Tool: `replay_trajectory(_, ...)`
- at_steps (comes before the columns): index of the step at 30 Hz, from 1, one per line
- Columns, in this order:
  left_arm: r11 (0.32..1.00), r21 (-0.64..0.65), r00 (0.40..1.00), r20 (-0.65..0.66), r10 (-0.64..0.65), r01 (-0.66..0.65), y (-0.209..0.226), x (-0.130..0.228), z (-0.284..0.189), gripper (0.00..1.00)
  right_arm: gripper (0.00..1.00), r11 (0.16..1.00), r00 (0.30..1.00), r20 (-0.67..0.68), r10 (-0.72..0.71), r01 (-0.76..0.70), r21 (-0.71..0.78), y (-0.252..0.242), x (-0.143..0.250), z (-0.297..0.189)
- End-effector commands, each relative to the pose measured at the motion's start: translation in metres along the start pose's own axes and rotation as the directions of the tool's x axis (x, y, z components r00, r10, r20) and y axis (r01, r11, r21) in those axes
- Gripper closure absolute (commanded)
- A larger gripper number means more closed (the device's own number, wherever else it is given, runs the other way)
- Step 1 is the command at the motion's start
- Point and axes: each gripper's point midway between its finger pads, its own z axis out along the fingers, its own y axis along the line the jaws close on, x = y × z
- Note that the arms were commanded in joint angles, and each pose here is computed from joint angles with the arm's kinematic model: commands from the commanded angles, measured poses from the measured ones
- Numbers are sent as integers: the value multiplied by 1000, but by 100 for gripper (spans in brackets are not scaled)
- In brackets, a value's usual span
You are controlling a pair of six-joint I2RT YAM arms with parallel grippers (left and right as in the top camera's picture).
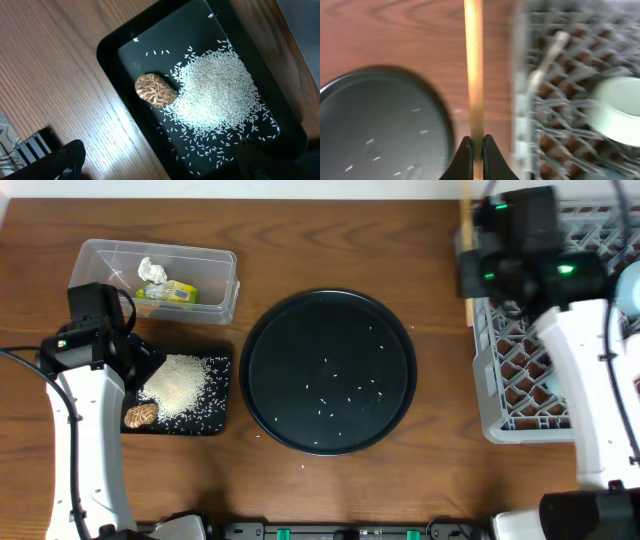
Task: Sort waste into correct bins and load items into the dishwasher rack
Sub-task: 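Carry the wooden stick right and insert it upright into the rack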
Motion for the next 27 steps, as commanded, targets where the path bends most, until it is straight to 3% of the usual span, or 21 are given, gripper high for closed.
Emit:
replay_trajectory(1,1000,-15,1000,14,-21,21,4,-4,-2,2,99,1000,1000,-20,-1,1,11,-24,0,10)
replay_trajectory(15,1000,-15,1000,14,-20,20,4,-4,-2,2,99,988,981,-181,74,-47,148,-84,25,102)
replay_trajectory(27,1000,-15,1000,14,-20,20,4,-4,-2,2,99,985,980,-182,86,-57,160,-100,26,110)
